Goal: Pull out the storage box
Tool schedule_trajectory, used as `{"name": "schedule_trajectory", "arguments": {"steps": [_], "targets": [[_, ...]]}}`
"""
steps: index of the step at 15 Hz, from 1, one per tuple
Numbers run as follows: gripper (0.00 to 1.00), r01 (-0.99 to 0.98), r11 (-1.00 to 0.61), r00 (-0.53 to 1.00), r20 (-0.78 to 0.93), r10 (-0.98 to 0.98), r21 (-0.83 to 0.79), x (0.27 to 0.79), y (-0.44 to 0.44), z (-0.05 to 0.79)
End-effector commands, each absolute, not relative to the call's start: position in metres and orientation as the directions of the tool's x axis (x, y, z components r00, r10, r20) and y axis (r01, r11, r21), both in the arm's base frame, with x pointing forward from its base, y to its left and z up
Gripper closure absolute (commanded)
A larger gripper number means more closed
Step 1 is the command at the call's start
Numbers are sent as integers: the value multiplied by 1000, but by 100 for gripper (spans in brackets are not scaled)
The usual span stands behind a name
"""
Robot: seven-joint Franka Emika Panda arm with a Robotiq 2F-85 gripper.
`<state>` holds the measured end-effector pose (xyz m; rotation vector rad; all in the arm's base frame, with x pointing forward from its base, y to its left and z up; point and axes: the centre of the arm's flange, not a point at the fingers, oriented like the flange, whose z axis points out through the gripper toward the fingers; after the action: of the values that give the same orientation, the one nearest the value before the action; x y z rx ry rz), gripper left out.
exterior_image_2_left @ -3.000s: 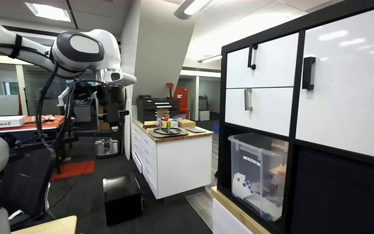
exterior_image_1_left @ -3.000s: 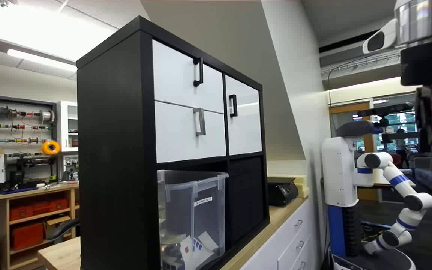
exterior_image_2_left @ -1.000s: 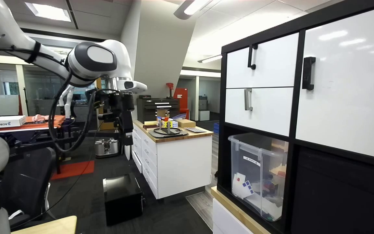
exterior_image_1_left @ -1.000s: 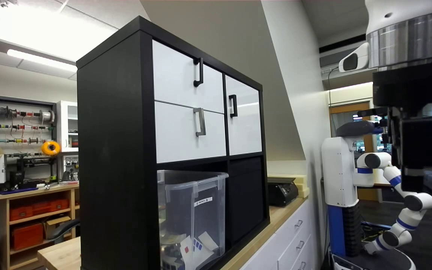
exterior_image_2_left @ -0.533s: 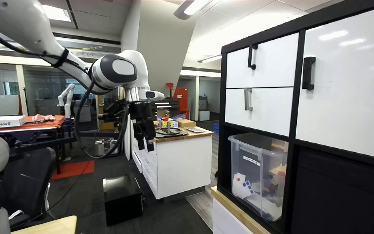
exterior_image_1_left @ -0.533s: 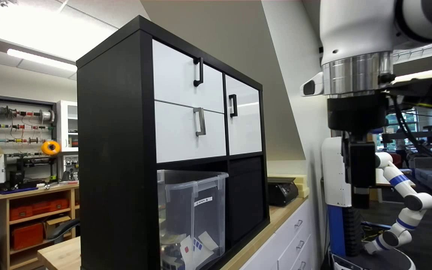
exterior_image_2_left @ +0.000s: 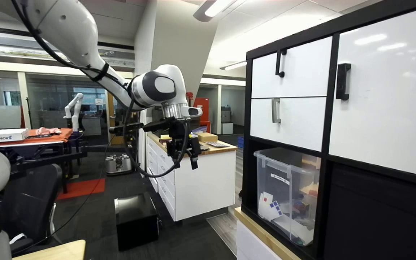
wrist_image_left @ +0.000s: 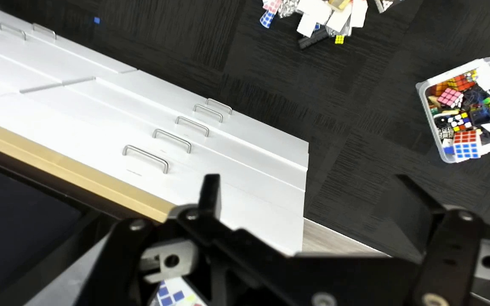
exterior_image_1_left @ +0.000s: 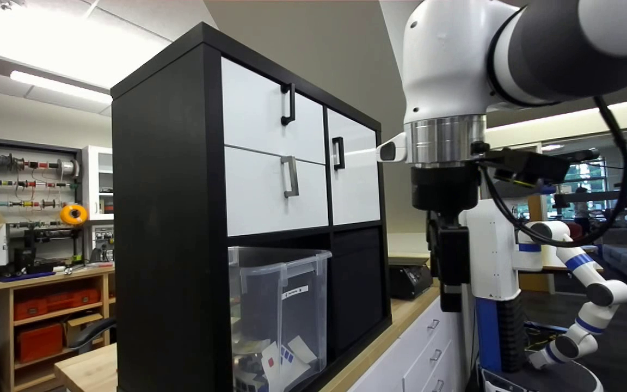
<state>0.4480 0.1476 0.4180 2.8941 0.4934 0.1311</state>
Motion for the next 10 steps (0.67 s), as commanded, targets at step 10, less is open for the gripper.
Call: {"name": "schedule_trajectory", "arguments": {"steps": [10], "targets": [[0, 434, -872, 887, 62, 457, 226, 482, 150, 418]]}}
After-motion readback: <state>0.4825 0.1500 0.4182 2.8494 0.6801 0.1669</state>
